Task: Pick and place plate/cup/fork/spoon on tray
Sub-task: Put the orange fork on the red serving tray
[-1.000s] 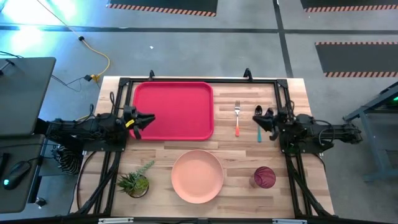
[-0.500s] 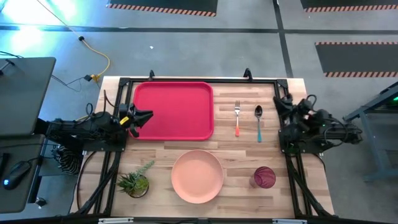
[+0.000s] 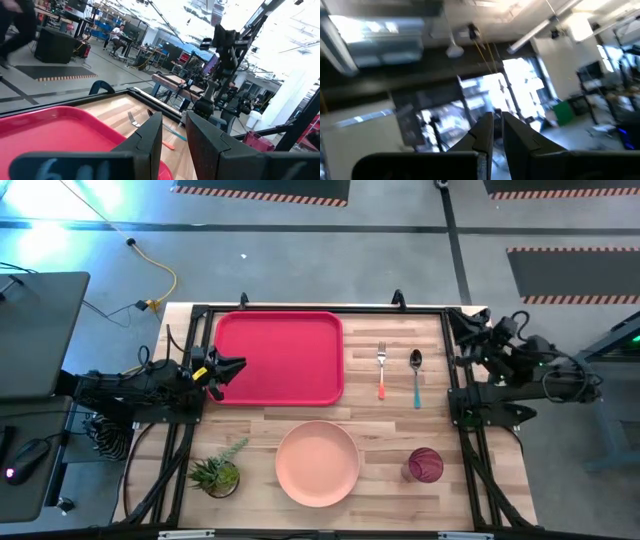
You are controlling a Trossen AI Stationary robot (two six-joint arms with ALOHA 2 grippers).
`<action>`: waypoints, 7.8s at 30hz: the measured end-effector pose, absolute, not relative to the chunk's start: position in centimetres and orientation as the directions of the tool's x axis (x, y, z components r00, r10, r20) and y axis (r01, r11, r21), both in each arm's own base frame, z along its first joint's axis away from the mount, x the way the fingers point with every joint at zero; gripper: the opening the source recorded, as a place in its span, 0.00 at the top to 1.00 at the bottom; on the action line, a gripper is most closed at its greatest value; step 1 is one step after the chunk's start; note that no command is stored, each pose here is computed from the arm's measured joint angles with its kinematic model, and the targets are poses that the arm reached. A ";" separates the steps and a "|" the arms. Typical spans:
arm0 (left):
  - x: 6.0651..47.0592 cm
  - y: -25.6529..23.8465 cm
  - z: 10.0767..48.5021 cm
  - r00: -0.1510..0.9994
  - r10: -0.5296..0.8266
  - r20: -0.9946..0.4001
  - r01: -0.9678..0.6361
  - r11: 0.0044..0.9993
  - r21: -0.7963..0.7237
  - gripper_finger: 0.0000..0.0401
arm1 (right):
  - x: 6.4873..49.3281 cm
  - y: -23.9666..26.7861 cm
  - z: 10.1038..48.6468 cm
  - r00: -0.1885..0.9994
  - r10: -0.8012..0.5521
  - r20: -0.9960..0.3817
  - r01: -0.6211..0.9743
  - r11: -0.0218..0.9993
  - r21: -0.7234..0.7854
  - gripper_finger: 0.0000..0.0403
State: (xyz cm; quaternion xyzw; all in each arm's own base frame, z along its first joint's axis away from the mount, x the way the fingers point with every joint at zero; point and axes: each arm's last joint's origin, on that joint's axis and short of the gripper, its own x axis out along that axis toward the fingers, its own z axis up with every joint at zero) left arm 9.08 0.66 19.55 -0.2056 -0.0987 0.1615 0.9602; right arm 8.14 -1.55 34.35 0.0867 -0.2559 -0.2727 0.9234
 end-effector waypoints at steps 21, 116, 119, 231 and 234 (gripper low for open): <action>9.1 0.7 19.5 0.928 0.351 0.122 -0.270 0.863 -0.427 0.81 | 13.1 -2.8 33.1 0.551 -0.653 -0.519 0.812 0.276 0.514 0.93; 9.1 0.7 19.0 0.933 0.352 0.073 -0.288 0.854 -0.433 0.81 | 27.3 -13.7 14.7 0.141 -0.121 -0.983 0.986 0.101 0.129 0.99; 9.1 0.7 19.0 0.933 0.352 0.073 -0.290 0.858 -0.425 0.81 | 28.4 -13.8 15.9 0.186 -0.138 -0.973 0.978 0.118 0.170 0.99; 9.1 0.6 17.5 0.937 0.342 -0.072 -0.348 0.896 -0.274 0.81 | 41.2 -13.8 14.9 0.297 -0.234 -0.926 0.955 0.096 0.282 0.97; 9.1 0.6 17.5 0.937 0.342 -0.072 -0.348 0.896 -0.275 0.81 | 41.2 -13.8 14.9 0.297 -0.234 -0.926 0.955 0.096 0.282 0.94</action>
